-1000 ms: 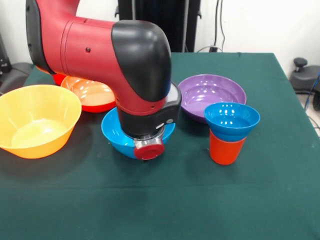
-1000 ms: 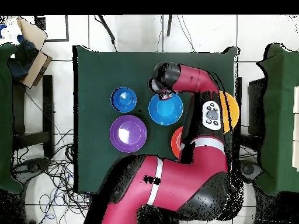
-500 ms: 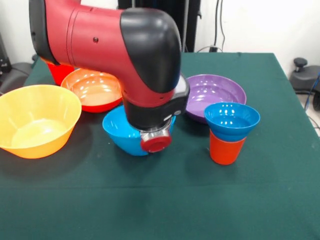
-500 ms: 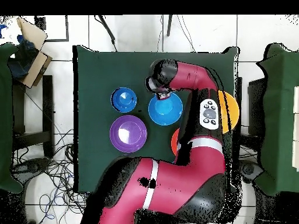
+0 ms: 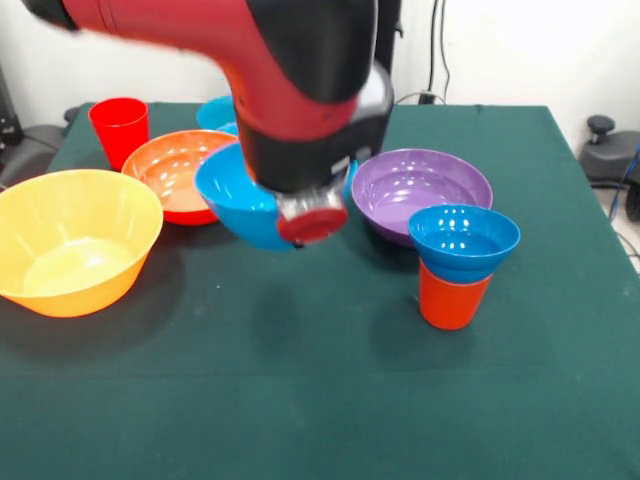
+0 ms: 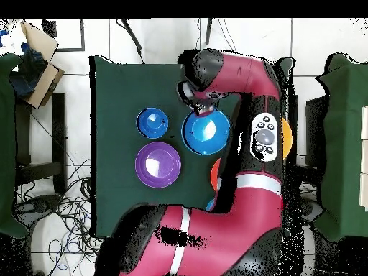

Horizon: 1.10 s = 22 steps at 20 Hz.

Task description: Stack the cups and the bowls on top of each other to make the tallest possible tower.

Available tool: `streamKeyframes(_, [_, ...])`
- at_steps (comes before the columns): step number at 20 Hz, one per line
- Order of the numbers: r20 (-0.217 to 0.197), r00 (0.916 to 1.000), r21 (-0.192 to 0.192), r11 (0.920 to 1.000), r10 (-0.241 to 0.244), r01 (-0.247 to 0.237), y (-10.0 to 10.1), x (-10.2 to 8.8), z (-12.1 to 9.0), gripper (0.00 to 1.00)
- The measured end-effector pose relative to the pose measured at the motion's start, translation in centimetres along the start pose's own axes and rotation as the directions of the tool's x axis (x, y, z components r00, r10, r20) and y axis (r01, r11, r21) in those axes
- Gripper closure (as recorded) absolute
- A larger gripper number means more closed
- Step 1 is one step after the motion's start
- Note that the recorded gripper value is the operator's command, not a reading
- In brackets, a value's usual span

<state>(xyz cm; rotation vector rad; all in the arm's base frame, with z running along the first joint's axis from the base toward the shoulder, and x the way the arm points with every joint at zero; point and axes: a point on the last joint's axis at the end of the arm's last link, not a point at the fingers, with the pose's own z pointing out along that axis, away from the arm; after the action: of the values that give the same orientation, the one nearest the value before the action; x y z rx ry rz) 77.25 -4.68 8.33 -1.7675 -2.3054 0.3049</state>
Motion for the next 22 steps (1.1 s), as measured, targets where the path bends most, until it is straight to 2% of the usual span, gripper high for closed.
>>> streamKeyframes(2, [0.046,0.9984,0.0,0.9994,-0.034,0.034,0.0,-0.7,-3.2,1.0])
streamKeyframes(4, [0.084,0.9937,-0.005,0.9972,-0.074,0.075,0.1,-1.2,-5.2,1.0])
streamKeyframes(5, [0.115,0.9861,-0.014,0.9925,-0.119,0.122,0.2,-1.6,-7.0,1.0])
streamKeyframes(7, [0.142,0.9736,-0.03,0.9824,-0.179,0.185,0.3,-1.9,-9.0,1.0])
streamKeyframes(8, [0.161,0.9592,-0.049,0.9688,-0.233,0.243,0.5,-2.0,-10.8,1.0])
streamKeyframes(10, [0.184,0.9341,-0.066,0.9444,-0.306,0.322,0.6,-1.9,-13.0,1.0])
streamKeyframes(11, [0.19,0.9265,-0.071,0.9367,-0.325,0.343,0.6,-1.8,-13.6,1.0])
streamKeyframes(12, [0.198,0.9145,-0.078,0.9245,-0.353,0.373,0.6,-1.7,-14.6,1.0])
streamKeyframes(14, [0.21,0.8961,-0.086,0.9056,-0.391,0.415,0.5,-1.5,-16.0,1.0])
streamKeyframes(16, [0.235,0.8788,-0.104,0.8882,-0.415,0.447,0.4,-1.2,-17.6,1.0])
streamKeyframes(19, [0.269,0.8704,-0.133,0.8789,-0.413,0.458,0.8,-0.7,-18.8,1.0])
streamKeyframes(22, [0.308,0.8598,-0.174,0.8642,-0.408,0.472,1.6,0.0,-19.6,1.0])
